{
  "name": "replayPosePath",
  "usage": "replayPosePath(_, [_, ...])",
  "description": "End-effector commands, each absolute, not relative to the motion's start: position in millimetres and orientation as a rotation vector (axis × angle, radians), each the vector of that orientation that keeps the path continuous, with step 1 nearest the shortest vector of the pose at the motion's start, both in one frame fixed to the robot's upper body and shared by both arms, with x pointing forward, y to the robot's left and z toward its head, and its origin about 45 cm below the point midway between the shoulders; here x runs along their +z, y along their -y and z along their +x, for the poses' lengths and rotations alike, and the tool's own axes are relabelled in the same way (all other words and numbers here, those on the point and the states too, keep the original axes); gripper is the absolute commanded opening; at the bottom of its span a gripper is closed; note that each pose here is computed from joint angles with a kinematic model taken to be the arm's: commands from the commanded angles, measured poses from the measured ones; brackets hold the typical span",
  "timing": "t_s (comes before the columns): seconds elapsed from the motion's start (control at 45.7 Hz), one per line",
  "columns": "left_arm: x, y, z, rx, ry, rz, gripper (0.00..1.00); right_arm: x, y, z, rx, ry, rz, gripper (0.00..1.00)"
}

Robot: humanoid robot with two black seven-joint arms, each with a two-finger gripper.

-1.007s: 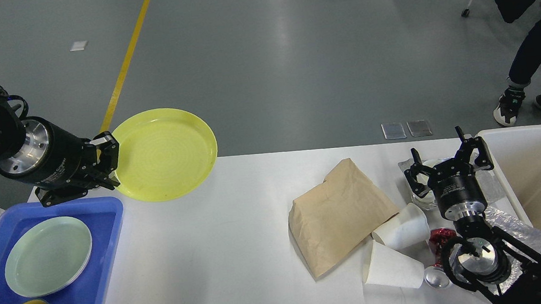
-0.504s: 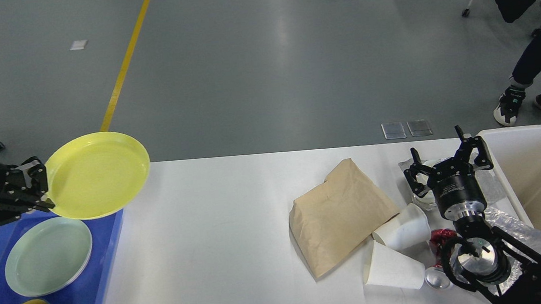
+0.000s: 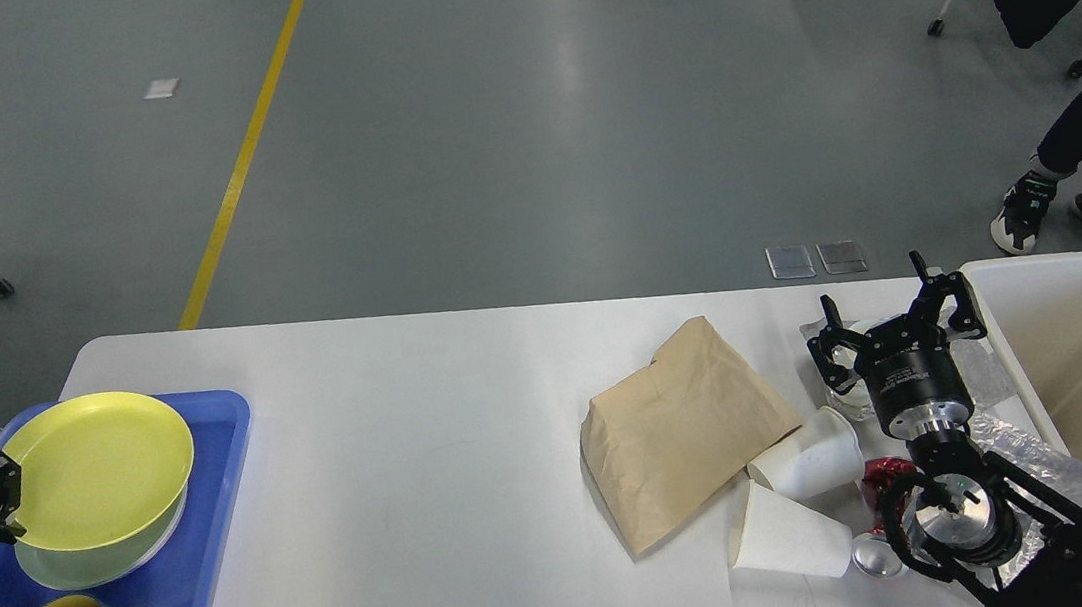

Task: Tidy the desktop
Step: 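Lay the yellow plate onto the pale green plate and release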

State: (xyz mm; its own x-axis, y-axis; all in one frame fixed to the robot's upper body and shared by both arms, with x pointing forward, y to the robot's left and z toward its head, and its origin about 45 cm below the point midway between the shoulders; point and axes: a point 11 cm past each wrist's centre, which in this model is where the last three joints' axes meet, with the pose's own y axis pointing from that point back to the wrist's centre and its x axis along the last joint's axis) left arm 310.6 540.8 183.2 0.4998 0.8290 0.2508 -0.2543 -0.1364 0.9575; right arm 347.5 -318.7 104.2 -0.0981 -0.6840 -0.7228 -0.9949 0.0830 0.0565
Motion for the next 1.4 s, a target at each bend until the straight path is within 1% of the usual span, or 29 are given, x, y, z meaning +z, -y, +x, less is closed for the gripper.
replayPosePath(0.0, [183.1, -551.6, 312.4, 1.062, -0.5, 1.463, 0.0, 104.3, 318.9, 347.6, 0.769, -1.841, -1.652, 1.0])
replayPosePath(0.153, [179.1, -565.0, 307.6, 1.08, -0.461, 1.537, 0.0, 104.3, 318.9, 347.6, 0.769, -1.841, -1.652, 1.0])
replayPosePath(0.525, [162.4, -553.1, 304.7, 1.045, -0.484, 1.511, 0.0, 104.3, 318.9, 347.6, 0.769, -1.841, -1.652, 1.0])
replayPosePath(0.569, [161.0, -553.5, 303.3, 1.045, -0.487, 1.514, 0.02, 104.3, 318.9, 347.6, 0.769, -1.841, -1.652, 1.0])
replayPosePath(0.613, [160.8, -554.0, 302.4, 1.044, -0.49, 1.513, 0.06, 104.1, 318.6, 347.5, 0.769, -1.841, -1.653, 1.0])
replayPosePath(0.635, [160.8, -554.0, 302.4, 1.044, -0.49, 1.513, 0.1, 104.3, 318.9, 347.6, 0.769, -1.841, -1.652, 1.0])
replayPosePath(0.657, [160.8, -553.6, 302.8, 1.045, -0.489, 1.51, 0.16, 104.1, 318.5, 347.5, 0.769, -1.841, -1.655, 1.0])
replayPosePath(0.701, [161.2, -554.0, 303.2, 1.05, -0.485, 1.507, 0.32, 104.3, 318.9, 347.6, 0.769, -1.841, -1.652, 1.0])
replayPosePath(0.722, [160.7, -553.5, 303.3, 1.05, -0.485, 1.503, 0.38, 104.1, 318.6, 347.5, 0.769, -1.841, -1.653, 1.0])
replayPosePath(0.766, [160.6, -553.0, 304.2, 1.057, -0.484, 1.497, 0.44, 104.3, 318.8, 347.6, 0.768, -1.841, -1.654, 1.0])
replayPosePath(0.963, [160.8, -554.7, 302.6, 1.063, -0.49, 1.494, 0.61, 104.3, 318.9, 347.6, 0.769, -1.841, -1.652, 1.0])
replayPosePath(1.029, [162.0, -554.9, 303.3, 1.065, -0.489, 1.492, 0.64, 104.3, 318.8, 347.6, 0.768, -1.841, -1.654, 1.0])
replayPosePath(1.16, [166.5, -550.7, 310.2, 1.066, -0.481, 1.468, 0.8, 104.3, 318.8, 347.6, 0.768, -1.841, -1.654, 1.0])
replayPosePath(1.226, [178.5, -547.4, 319.9, 1.092, -0.471, 1.416, 0.83, 104.1, 318.6, 347.5, 0.769, -1.841, -1.653, 1.0])
replayPosePath(1.314, [201.9, -555.5, 329.7, 1.175, -0.451, 1.33, 0.95, 104.3, 318.8, 347.6, 0.768, -1.841, -1.654, 1.0])
replayPosePath(1.379, [206.5, -551.0, 337.2, 1.203, -0.446, 1.268, 0.96, 104.1, 318.6, 347.5, 0.769, -1.841, -1.653, 1.0])
